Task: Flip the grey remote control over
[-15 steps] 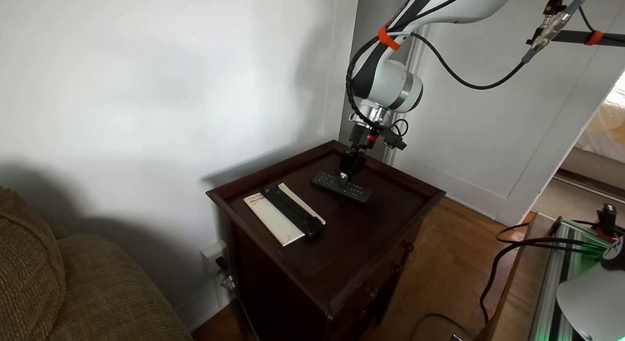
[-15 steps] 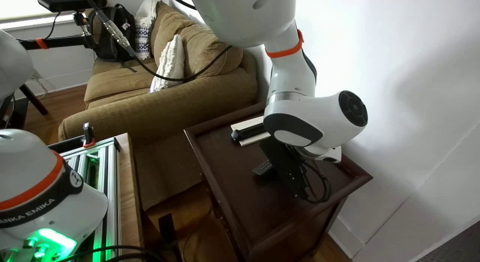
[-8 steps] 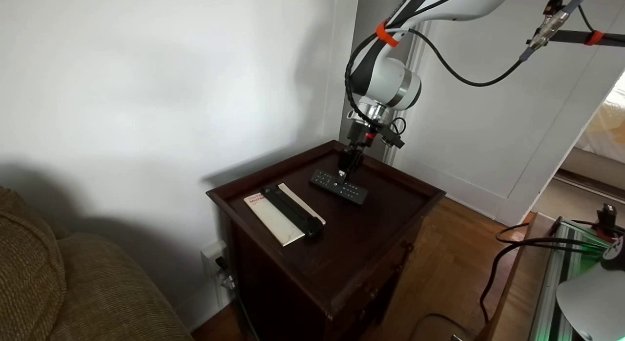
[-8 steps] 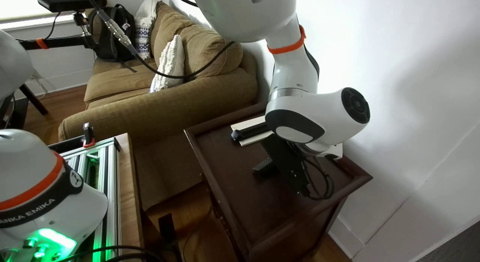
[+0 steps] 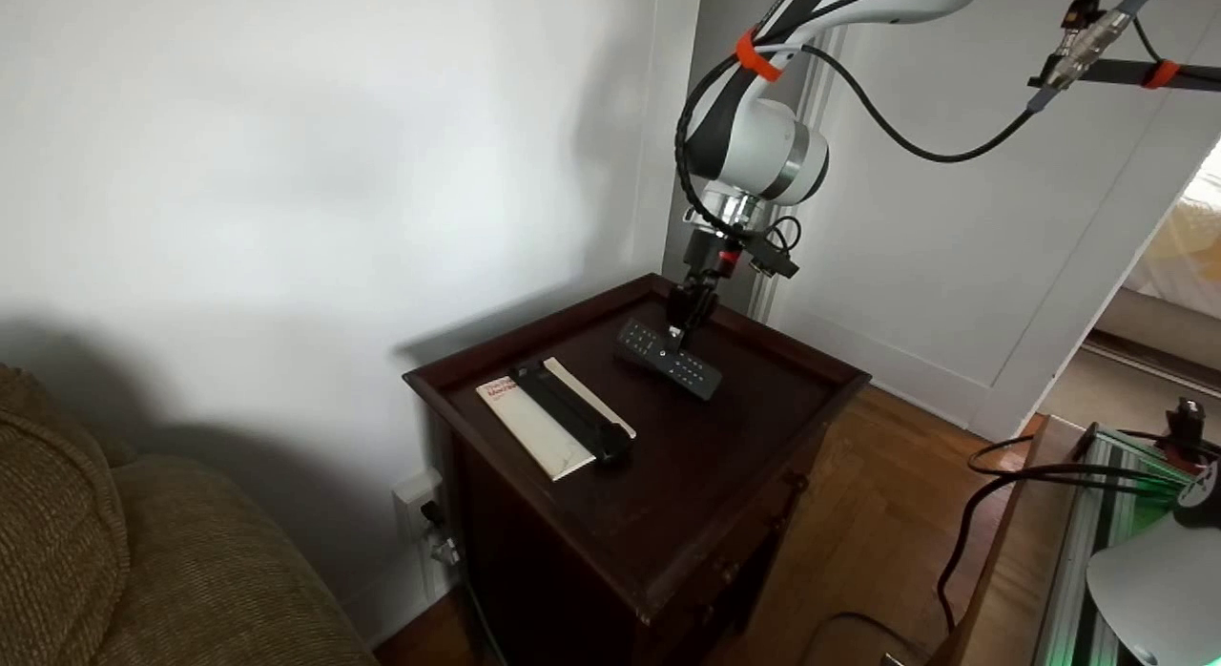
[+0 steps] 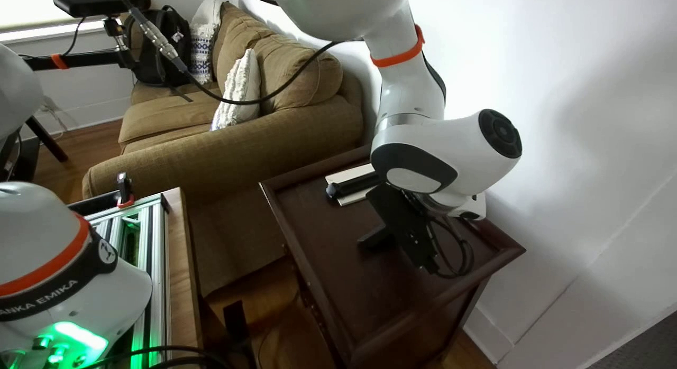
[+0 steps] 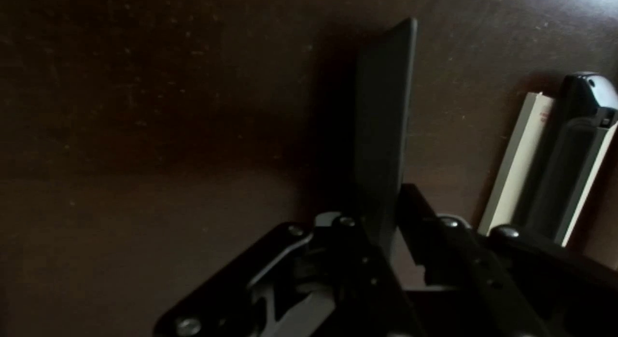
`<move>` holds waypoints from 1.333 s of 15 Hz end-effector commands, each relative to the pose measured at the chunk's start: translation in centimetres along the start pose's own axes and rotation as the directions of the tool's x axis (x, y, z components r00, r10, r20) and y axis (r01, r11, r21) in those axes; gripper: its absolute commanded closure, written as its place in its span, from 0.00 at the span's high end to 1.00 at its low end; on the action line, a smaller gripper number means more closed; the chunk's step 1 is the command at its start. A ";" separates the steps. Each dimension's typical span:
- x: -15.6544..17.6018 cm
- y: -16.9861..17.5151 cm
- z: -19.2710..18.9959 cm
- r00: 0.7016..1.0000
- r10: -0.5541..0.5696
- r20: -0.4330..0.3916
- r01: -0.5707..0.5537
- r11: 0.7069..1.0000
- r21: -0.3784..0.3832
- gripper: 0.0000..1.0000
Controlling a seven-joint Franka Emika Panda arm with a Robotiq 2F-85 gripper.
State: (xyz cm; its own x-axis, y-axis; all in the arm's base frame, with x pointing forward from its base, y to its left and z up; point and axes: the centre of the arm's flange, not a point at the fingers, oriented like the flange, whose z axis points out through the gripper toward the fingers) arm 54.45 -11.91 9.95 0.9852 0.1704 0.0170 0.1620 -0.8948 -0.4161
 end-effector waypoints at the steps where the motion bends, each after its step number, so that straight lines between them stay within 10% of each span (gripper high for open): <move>1: -1.4 -1.3 -1.9 0.997 0.083 0.009 -0.082 0.992 -0.100 0.06; 20: 3.0 -5.6 2.7 0.955 0.268 0.130 -0.172 0.853 -0.494 0.06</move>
State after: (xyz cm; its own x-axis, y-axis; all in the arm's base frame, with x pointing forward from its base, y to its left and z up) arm 55.39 -6.43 11.39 0.9840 -0.0259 -0.1762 -0.0214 -0.9994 0.0271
